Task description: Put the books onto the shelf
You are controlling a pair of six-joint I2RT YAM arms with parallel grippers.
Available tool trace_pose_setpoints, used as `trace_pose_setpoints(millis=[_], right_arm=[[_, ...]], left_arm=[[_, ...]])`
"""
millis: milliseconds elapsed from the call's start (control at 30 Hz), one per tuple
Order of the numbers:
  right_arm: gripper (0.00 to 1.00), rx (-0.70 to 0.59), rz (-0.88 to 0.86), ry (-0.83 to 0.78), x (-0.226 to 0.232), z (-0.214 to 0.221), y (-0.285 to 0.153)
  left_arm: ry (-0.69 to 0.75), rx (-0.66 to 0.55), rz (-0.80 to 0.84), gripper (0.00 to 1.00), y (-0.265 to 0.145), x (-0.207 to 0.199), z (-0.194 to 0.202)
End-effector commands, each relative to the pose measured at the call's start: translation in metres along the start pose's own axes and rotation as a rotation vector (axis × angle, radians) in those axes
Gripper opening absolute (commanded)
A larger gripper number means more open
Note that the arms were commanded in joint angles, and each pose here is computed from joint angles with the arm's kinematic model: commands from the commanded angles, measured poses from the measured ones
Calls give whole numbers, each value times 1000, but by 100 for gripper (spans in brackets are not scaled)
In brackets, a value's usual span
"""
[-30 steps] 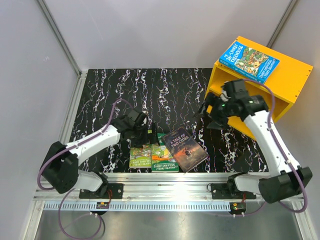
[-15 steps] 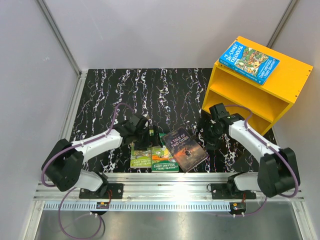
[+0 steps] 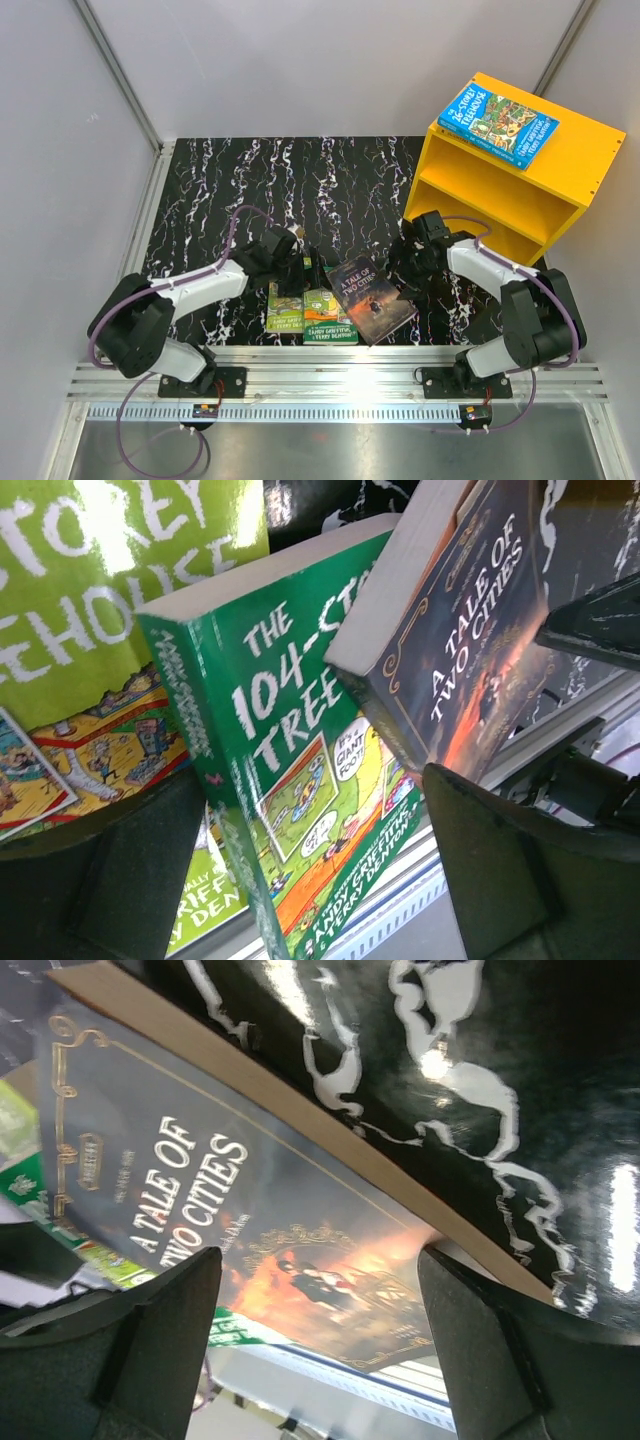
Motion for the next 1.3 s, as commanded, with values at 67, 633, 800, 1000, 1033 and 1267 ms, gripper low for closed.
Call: trace_pose_setpoints(millis=[67,633,800,1000,1033,1267], right_arm=[[87,20,-5,20,-17,5,32],[86,119,-65,-71,27,44,58],[86,182,-125,-111,73,59,79],[87,232,-182,-276,137,92,84],[87,205,-180,-291,140,92,80],[90,-7,-226,-339,143,93,-6]], left_arm=[[-10,78,-15,78,20,11,20],[2,-85,-161,0,-52,25,-24],[53,-210,-260,0,-116,29,-51],[65,-343,-345,0,-179,17,-67],[59,-366,-368,0,-186,18,-66],[49,-469,-223,0,-210,-4,-62]])
Point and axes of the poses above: each gripper's point midway between its finger pads, its own y axis out along the fingers, its own x axis along the line the jaws close on, z = x × y, the point moved 10 cm from there along -y, back along the fingers, and after that the axes turned 9 degrees about y, right-handed, at the moved point
